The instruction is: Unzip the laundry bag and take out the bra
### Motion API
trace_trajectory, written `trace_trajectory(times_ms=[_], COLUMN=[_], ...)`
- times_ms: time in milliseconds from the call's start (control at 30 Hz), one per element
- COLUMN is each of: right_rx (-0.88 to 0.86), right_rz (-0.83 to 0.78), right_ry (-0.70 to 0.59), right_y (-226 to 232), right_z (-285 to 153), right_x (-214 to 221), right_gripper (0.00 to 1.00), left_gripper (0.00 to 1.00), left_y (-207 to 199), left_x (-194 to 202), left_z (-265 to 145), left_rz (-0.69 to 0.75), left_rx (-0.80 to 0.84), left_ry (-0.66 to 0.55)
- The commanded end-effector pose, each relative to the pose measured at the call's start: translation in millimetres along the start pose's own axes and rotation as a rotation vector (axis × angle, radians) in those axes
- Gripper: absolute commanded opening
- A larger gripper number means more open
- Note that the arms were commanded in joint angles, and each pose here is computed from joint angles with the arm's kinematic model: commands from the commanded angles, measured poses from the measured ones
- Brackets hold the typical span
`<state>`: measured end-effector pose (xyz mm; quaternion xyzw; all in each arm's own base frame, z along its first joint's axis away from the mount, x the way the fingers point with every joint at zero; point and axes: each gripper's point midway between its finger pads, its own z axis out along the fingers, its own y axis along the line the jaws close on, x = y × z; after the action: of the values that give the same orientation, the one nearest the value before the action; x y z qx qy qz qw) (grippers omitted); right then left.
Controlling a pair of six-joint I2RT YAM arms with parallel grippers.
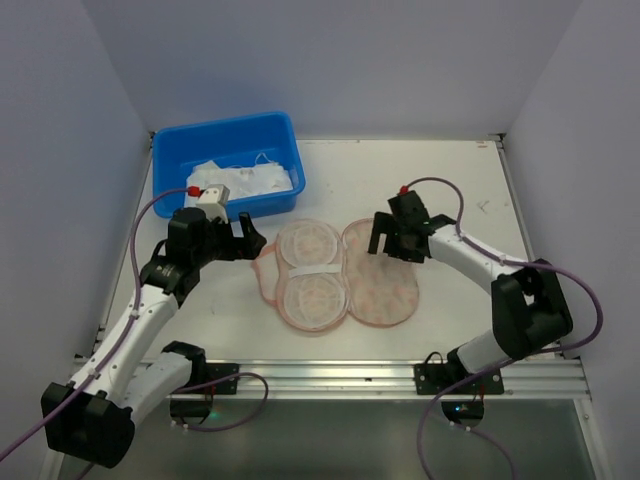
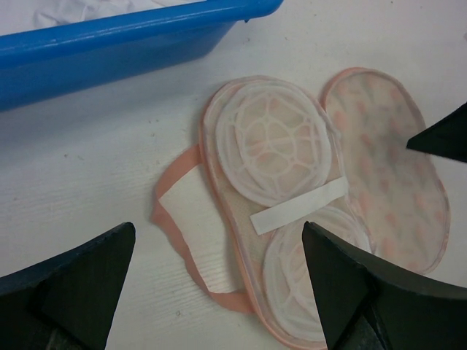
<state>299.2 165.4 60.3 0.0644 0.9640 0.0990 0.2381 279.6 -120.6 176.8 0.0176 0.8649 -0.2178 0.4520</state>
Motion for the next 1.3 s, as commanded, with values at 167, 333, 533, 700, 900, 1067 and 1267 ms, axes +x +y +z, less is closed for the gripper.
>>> trace_trajectory(times_ms=[167, 333, 533, 700, 900, 1067, 1267], right_rx=[0.188, 0.176, 0.112, 0.042, 0.086, 0.196, 0.146], right_rz=[0.188, 0.206, 0.197, 0.201, 0.168, 0.101, 0.066], right_ry=[0.043, 0.113, 0.202, 0.222, 0.122, -0.022, -0.193], right_y=[-78.3, -80.5, -66.1, -52.1, -62.0, -81.6, -69.6], right_z=[11.9, 18.4, 24.0, 24.0, 6.4, -42.9, -109.7], right_x=[-5.3, -2.3, 4.9, 4.3, -11.5, -41.1, -78.8], right_gripper=[0.84, 0.75, 0.56, 0.35, 0.00, 0.00, 0.00], left_gripper=[1.00, 1.00, 1.00, 1.00, 1.00, 1.00, 1.00], left_y=[3.3, 5.8, 7.2, 8.1, 9.6, 10.2, 12.4], left_x=[-8.6, -10.5, -13.2, -12.6, -12.2, -12.4, -11.4], left_z=[-4.2, -7.0, -8.2, -8.8, -7.9, -8.0, -7.3], left_rz=[0.049, 0.052, 0.051, 0.052, 0.050, 0.050, 0.045], left_rx=[0.001, -0.013, -0.021, -0.024, -0.029, -0.032, -0.039], left_ry=[-0.064, -0.080, -0.090, -0.091, -0.088, -0.089, -0.086])
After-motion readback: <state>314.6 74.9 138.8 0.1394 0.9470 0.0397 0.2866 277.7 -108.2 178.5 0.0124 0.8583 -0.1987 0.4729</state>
